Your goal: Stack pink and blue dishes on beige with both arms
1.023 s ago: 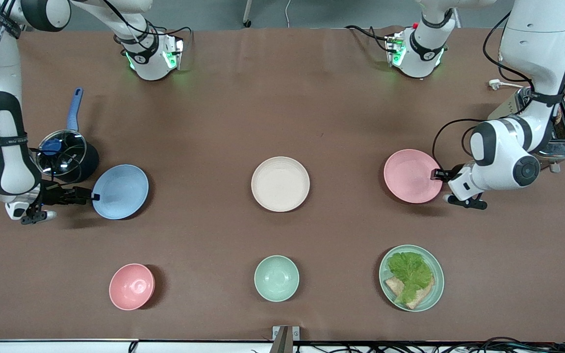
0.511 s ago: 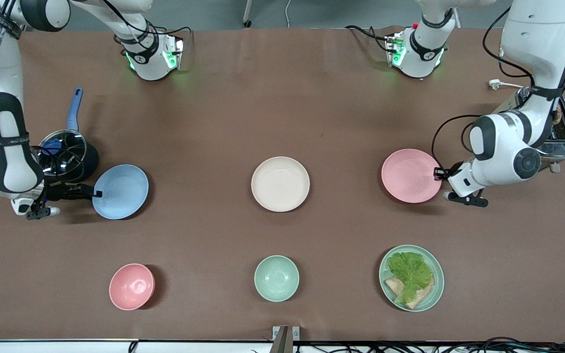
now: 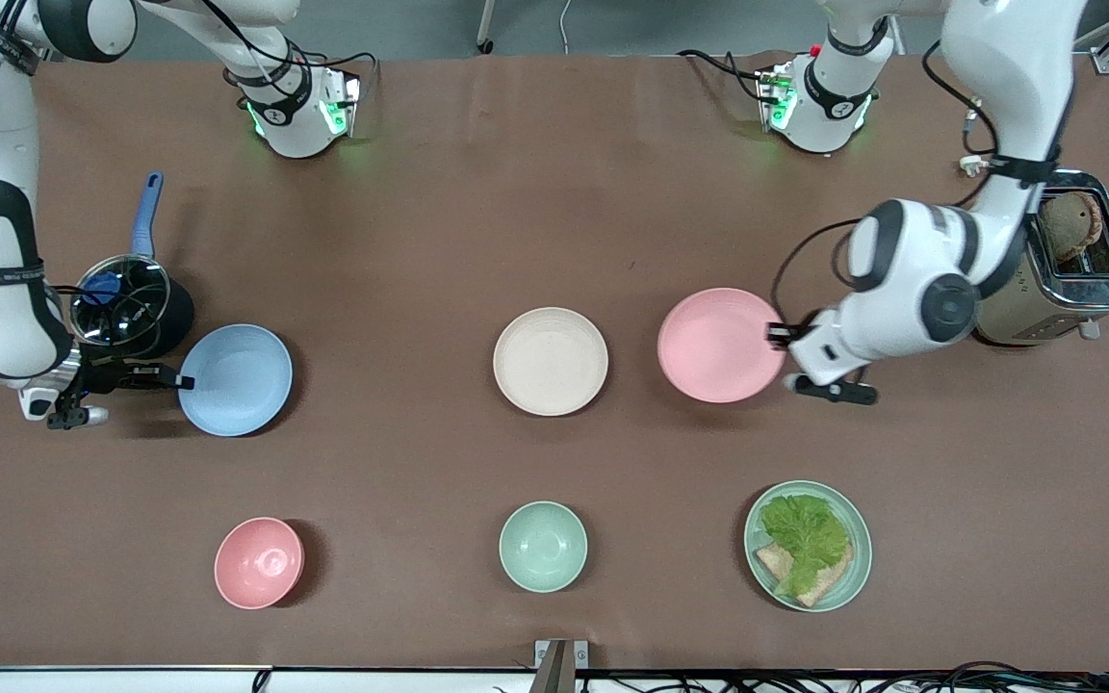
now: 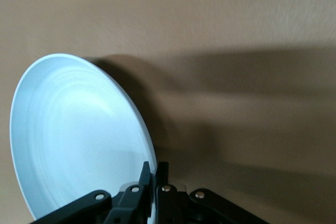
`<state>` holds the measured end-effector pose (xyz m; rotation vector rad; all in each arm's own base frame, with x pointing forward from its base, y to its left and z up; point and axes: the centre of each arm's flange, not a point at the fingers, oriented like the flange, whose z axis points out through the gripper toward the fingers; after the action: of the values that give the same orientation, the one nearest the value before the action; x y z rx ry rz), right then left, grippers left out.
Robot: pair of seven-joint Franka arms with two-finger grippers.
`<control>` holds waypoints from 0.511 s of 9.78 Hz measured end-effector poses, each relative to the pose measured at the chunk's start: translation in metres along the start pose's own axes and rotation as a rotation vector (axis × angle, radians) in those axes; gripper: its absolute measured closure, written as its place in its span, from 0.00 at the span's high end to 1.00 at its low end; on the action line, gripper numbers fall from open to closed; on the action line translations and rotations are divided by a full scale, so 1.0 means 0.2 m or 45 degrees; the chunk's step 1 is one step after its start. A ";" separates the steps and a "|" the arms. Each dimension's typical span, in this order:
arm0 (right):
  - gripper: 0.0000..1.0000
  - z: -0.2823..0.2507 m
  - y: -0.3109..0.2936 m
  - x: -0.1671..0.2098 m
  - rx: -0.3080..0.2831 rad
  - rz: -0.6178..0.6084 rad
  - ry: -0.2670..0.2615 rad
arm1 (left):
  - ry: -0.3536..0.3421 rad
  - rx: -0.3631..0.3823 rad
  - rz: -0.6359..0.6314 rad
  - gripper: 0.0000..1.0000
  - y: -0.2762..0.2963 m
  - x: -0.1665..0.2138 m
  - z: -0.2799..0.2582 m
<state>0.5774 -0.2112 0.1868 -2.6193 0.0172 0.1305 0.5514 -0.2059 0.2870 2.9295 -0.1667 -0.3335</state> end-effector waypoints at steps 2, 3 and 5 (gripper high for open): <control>0.05 -0.22 -0.11 0.10 -0.037 -0.013 -0.058 | -0.019 -0.048 -0.116 0.05 0.33 0.01 0.07; 0.05 -0.36 -0.20 0.17 -0.069 -0.023 -0.079 | -0.027 -0.083 -0.172 0.05 0.46 0.03 0.13; 0.05 -0.59 -0.44 0.28 -0.104 -0.003 -0.046 | -0.019 -0.149 -0.301 0.05 0.71 0.08 0.26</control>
<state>0.6465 -0.1923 0.3281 -2.6981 -0.0037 0.1813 0.5415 -0.3556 0.2627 2.8340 0.1928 -0.3853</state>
